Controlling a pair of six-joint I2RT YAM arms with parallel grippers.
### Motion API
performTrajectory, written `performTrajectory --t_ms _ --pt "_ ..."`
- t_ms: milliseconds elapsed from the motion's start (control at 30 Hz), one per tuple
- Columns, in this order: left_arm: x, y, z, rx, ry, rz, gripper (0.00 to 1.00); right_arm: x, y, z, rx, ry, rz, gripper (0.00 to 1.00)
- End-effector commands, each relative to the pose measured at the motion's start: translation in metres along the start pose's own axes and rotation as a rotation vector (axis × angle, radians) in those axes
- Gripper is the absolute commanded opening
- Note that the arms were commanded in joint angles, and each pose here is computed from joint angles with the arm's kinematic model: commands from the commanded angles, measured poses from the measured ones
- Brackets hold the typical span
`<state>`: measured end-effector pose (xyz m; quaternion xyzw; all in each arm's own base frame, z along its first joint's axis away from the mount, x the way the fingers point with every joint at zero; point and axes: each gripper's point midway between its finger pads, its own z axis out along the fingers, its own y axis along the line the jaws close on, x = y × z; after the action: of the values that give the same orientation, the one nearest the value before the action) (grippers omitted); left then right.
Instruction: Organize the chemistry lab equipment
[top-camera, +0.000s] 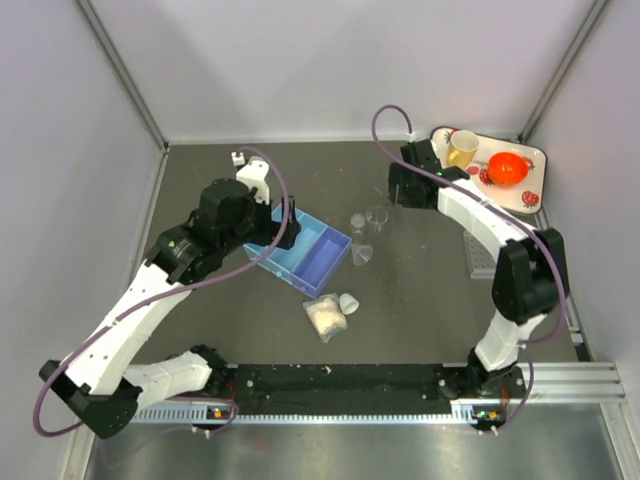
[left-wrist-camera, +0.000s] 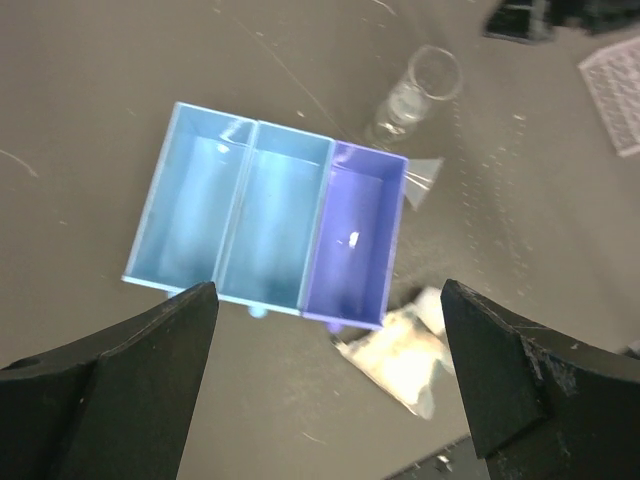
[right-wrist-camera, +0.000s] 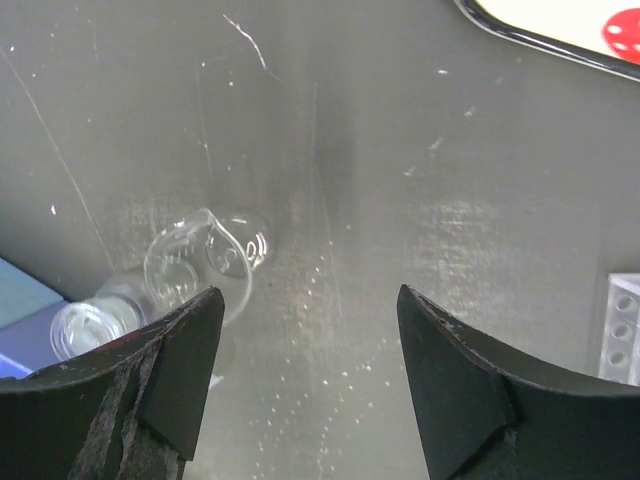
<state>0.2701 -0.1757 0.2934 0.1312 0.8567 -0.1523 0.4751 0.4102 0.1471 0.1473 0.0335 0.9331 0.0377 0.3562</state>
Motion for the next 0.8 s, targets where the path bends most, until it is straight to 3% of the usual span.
performTrajectory --t_ms 0,167,600,700,733,767 --pt "0.012 -0.028 -0.024 0.172 0.003 -0.126 0.99 -0.018 0.021 0.017 -0.07 0.001 0.016 0.7" --pt "0.014 -0.025 -0.046 0.2 -0.093 -0.15 0.99 -0.01 0.026 0.034 -0.075 0.042 0.014 0.65" --pt "0.031 -0.016 -0.038 0.165 -0.059 -0.111 0.99 0.023 0.037 0.072 -0.068 0.145 -0.014 0.5" --pt "0.033 -0.016 -0.036 0.166 -0.058 -0.103 0.99 0.024 0.038 0.077 -0.062 0.152 -0.014 0.3" --pt "0.034 -0.016 -0.035 0.164 -0.057 -0.098 0.99 0.023 0.039 0.078 -0.061 0.15 -0.014 0.17" --pt "0.035 -0.016 -0.033 0.162 -0.051 -0.096 0.99 0.024 0.037 0.079 -0.053 0.151 -0.014 0.11"
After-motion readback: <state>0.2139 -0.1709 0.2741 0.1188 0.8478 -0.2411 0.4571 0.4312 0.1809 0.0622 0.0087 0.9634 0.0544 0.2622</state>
